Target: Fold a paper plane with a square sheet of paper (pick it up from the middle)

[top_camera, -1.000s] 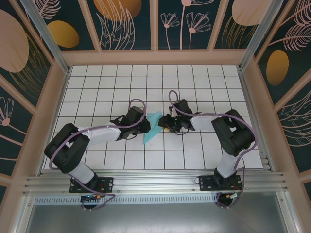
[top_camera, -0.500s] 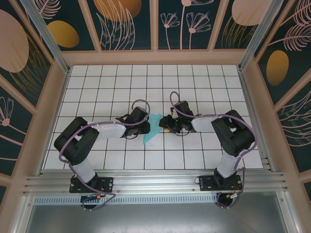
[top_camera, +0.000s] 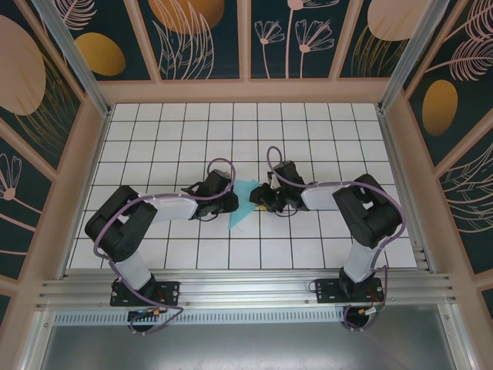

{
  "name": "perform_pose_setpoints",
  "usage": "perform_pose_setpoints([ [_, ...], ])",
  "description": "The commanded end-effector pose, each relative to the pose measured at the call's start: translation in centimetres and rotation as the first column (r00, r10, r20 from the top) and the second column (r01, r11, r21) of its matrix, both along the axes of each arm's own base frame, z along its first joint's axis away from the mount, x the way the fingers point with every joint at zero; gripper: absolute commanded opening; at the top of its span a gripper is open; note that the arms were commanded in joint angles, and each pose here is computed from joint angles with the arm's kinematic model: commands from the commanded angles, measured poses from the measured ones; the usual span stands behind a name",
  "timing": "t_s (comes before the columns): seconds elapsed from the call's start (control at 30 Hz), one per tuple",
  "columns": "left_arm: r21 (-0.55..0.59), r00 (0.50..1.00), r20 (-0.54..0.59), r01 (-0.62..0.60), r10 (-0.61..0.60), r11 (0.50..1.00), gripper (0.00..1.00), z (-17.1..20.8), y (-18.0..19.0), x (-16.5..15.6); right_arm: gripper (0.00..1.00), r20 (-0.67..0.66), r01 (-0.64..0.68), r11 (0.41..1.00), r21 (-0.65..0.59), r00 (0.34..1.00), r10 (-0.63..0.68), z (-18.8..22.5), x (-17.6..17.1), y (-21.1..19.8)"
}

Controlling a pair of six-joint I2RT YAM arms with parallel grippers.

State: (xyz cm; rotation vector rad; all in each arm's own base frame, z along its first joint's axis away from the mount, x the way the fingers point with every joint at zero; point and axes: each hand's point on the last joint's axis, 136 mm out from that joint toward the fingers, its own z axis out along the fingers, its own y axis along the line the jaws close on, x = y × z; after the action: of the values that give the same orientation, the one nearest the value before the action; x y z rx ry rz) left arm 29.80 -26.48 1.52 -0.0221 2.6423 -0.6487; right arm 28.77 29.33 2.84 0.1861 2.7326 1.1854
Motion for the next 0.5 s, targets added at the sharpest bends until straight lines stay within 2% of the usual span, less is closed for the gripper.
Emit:
perform_pose_setpoints([
  [0.0, -0.071, 0.995, -0.084, 0.040, -0.046, 0.997, 0.22, -1.0, -1.2, -2.0, 0.39, 0.045, 0.045, 0.994, -0.099, 0.998, -0.041, 0.6, 0.7, -1.8],
  [0.17, -0.086, 0.996, -0.085, 0.034, -0.042, 0.996, 0.20, -0.8, -1.3, -2.2, 0.41, 0.032, 0.093, 0.989, -0.119, 0.995, -0.089, 0.1, 0.6, -3.3],
  [0.47, -0.114, 0.994, -0.095, 0.034, -0.045, 0.993, 0.18, -0.7, -1.6, -2.5, 0.39, -0.023, 0.058, 0.997, -0.052, 0.998, -0.059, -0.6, 0.1, -1.7],
])
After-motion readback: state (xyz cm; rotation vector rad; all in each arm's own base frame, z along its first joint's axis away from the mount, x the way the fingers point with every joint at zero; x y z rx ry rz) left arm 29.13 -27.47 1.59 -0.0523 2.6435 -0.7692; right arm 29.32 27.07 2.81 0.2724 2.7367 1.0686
